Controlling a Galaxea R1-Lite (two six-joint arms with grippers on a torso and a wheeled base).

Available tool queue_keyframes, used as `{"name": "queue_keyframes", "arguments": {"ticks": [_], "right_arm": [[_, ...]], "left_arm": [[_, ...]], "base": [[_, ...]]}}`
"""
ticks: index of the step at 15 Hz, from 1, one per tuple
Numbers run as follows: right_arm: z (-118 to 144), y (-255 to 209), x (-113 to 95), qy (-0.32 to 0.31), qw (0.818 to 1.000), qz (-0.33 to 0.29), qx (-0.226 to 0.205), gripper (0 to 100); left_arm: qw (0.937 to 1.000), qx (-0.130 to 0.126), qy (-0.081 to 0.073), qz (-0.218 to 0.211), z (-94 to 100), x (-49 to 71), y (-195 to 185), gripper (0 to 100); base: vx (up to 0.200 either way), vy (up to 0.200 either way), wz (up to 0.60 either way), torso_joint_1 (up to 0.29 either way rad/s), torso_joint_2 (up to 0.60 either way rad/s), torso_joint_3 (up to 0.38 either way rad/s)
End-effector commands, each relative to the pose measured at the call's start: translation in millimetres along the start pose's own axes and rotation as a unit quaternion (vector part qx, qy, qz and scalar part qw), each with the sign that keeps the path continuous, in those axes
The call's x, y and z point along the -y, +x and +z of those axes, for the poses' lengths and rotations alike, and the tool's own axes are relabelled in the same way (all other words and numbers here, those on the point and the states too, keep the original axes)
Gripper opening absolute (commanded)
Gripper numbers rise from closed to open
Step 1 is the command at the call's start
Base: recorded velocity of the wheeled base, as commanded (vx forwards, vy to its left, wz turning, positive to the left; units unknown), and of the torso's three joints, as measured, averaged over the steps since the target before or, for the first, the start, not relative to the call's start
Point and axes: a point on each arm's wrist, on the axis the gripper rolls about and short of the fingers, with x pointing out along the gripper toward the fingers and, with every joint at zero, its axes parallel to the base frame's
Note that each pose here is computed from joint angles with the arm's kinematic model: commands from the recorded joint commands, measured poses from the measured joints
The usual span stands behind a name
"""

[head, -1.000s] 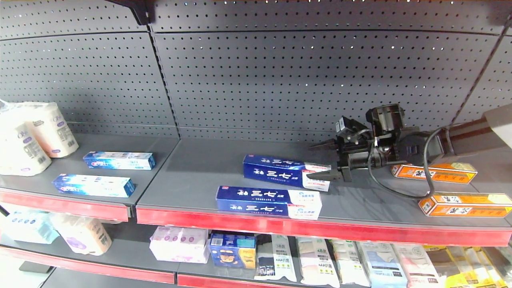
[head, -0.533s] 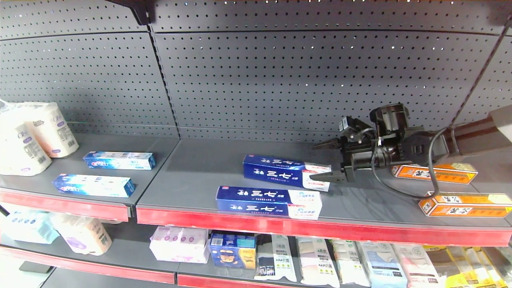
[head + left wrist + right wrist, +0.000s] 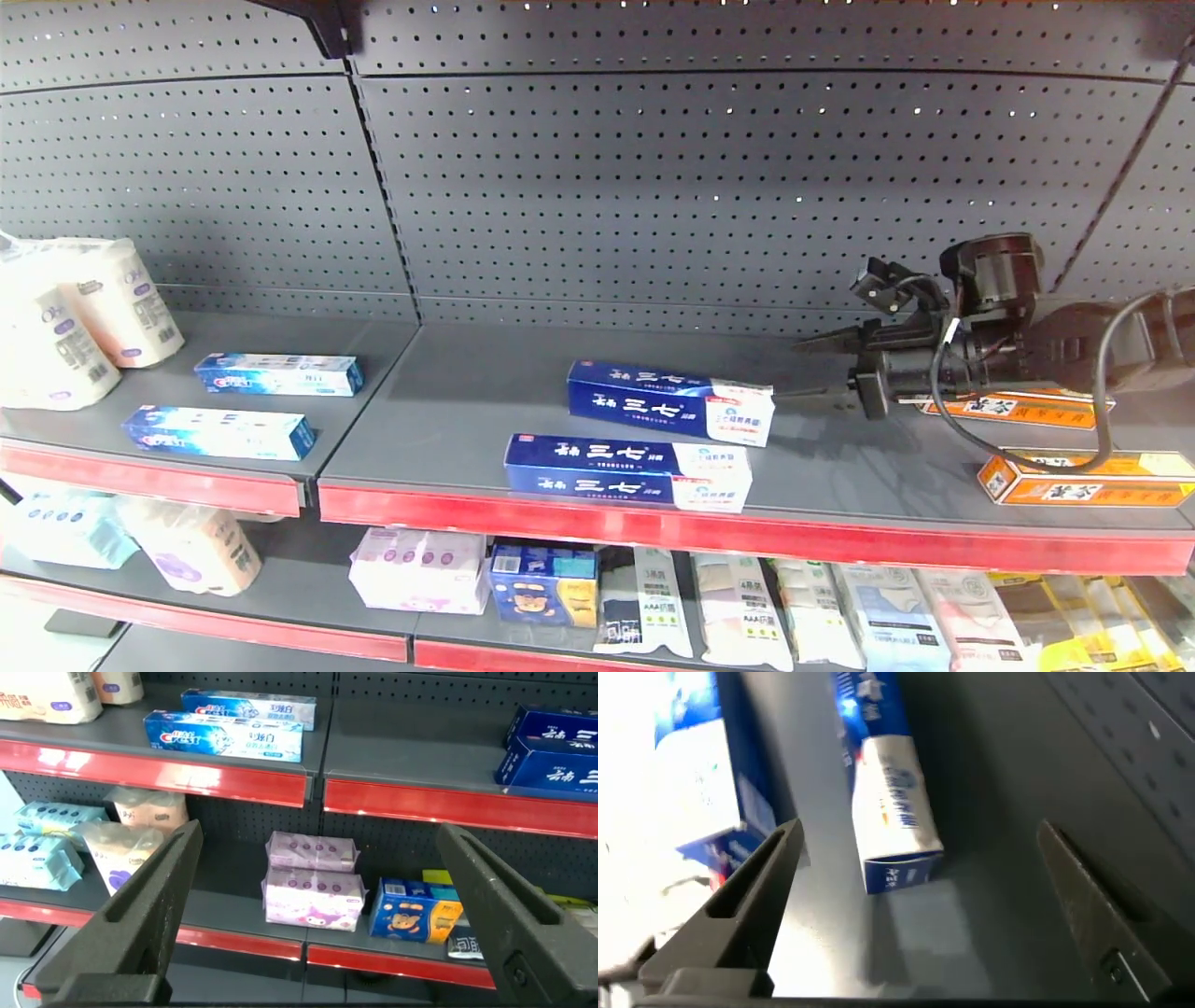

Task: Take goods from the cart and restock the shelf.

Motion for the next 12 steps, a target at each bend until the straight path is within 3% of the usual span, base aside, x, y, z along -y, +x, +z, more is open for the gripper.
{"name": "queue_keyframes", "arguments": {"ticks": [1,8,12], "right_arm": [[11,-12,-4,0.012,0.999,-0.031,0.002,100],[19,-26,-11,0.112,0.983,-0.143,-0.025,100],[23,-22,-13,0.196,0.958,-0.205,-0.026,100]], "left_arm": [[1.0000,0.000,0.000,0.000,0.1,0.0,0,100],[1.0000,0.000,0.000,0.000,0.1,0.0,0,100],[1.0000,0.000,0.000,0.001,0.1,0.1,0,100]], "base": [[0.000,0.000,0.00,0.000,0.00,0.000],[0.000,0.000,0.00,0.000,0.00,0.000],[0.000,0.000,0.00,0.000,0.00,0.000]]}}
